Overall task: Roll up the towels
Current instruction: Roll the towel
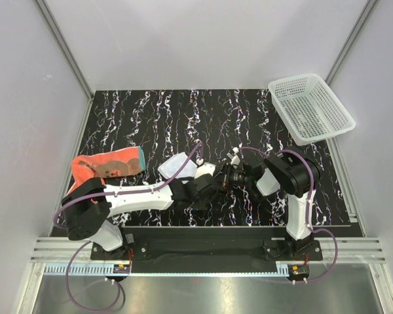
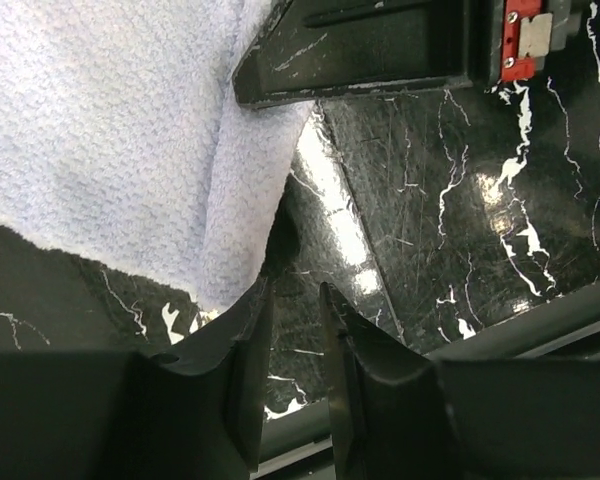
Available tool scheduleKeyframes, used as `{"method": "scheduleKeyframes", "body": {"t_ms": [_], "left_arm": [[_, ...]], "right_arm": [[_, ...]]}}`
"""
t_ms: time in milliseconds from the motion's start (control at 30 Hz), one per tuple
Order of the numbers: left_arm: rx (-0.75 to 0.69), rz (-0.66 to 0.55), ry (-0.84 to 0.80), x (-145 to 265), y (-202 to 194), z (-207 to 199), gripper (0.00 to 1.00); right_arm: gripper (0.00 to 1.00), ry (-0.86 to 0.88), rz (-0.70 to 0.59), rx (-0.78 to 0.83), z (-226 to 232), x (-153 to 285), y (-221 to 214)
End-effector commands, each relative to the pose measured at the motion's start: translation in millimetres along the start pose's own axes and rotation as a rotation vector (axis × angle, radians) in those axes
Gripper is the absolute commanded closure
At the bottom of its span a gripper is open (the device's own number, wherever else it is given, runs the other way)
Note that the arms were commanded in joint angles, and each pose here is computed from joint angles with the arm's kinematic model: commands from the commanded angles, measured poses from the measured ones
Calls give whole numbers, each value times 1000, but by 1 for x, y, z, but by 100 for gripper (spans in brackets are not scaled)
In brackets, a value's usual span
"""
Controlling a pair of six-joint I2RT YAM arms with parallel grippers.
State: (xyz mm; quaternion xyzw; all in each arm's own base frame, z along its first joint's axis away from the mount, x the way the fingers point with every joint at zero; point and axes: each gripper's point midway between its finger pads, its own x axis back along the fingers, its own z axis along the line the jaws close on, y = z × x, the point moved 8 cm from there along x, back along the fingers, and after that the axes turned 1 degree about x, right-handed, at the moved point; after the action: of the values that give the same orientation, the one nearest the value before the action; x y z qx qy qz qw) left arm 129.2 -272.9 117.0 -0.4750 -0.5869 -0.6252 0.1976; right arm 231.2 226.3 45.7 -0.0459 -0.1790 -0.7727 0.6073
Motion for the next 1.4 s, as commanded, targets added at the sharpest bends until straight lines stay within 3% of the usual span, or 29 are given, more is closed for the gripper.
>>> {"method": "scheduleKeyframes", "body": {"t_ms": [0,267,633,800,867,1233,1367], "left_arm": [[38,-74,-7,-9,13,1,71],[100,-19,34,-27,-3,41,71],[52,50,44,-34,-26,54,71],[9,51,125,-28,-22,61,49],[-23,54,172,-25,-22,65,46],[-229,75,328,-31,-17,56,44],[-298,75,381,-28,-11,56,37]], "right_arm": [[96,-39,-8,3,-11,-2,-4],[96,-39,-5,-1,-12,-3,-3],[97,-48,2,-13,-14,-4,-4],[97,-49,3,-14,-15,-4,-3],[97,-49,1,-13,-14,-5,-3],[97,-49,5,-15,-15,-5,-4],[97,-46,6,-13,-15,-5,-3]]}}
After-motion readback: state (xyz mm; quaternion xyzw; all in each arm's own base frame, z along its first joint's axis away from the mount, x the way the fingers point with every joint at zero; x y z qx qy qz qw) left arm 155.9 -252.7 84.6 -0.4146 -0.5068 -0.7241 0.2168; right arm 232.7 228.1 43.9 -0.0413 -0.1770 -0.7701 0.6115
